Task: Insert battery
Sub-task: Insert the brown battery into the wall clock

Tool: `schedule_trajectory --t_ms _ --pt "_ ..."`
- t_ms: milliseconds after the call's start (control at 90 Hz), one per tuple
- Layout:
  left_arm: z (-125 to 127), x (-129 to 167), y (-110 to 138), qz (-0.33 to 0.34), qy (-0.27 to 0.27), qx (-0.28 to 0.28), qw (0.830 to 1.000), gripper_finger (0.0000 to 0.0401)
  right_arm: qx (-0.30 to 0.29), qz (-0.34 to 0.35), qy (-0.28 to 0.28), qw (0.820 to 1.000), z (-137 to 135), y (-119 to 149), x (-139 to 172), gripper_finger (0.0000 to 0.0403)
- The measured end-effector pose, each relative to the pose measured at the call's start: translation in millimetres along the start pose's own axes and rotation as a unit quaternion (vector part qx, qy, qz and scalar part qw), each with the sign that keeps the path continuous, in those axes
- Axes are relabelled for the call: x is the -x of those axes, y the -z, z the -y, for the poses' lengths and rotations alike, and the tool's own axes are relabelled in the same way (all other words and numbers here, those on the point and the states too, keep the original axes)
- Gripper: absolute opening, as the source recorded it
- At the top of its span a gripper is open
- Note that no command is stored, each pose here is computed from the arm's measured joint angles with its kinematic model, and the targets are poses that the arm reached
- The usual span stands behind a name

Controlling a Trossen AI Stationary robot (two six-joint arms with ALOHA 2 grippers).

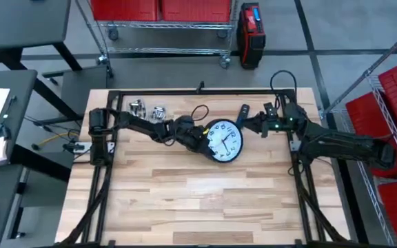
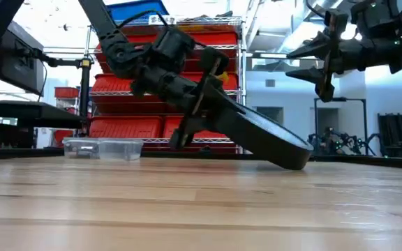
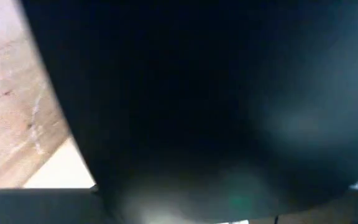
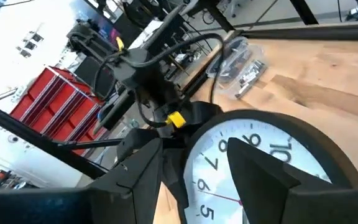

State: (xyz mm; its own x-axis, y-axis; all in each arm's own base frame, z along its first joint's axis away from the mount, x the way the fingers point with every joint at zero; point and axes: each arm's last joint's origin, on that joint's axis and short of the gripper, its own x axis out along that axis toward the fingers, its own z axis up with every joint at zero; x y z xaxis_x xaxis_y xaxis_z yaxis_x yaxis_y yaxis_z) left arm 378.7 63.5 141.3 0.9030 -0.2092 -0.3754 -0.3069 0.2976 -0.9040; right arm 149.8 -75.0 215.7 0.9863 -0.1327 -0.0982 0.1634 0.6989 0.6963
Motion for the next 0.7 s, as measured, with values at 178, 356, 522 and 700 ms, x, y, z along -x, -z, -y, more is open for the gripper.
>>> schedule_trajectory --t_ms 178,356,522,700 --pt "-1.3 -1.6 1.9 0.025 -0.017 0.023 0.999 0.0164 -0.037 0.0 0.0 0.999 0.1 0.1 0.0 0.0171" --pt "-8.3 -1.9 3.8 0.021 -0.041 0.033 0.998 0.0244 -0.059 -0.002 0.001 0.998 0.4 0.5 -0.1 0.0171" --pt "-11.7 -1.7 5.7 0.011 -0.056 0.037 0.998 0.0267 -0.066 -0.006 0.005 0.998 1.1 1.3 -0.1 0.0171" --pt "-12.3 -1.6 7.2 -0.009 -0.054 0.057 0.997 0.027 -0.113 -0.008 0.008 0.994 1.7 1.9 -0.2 0.0171"
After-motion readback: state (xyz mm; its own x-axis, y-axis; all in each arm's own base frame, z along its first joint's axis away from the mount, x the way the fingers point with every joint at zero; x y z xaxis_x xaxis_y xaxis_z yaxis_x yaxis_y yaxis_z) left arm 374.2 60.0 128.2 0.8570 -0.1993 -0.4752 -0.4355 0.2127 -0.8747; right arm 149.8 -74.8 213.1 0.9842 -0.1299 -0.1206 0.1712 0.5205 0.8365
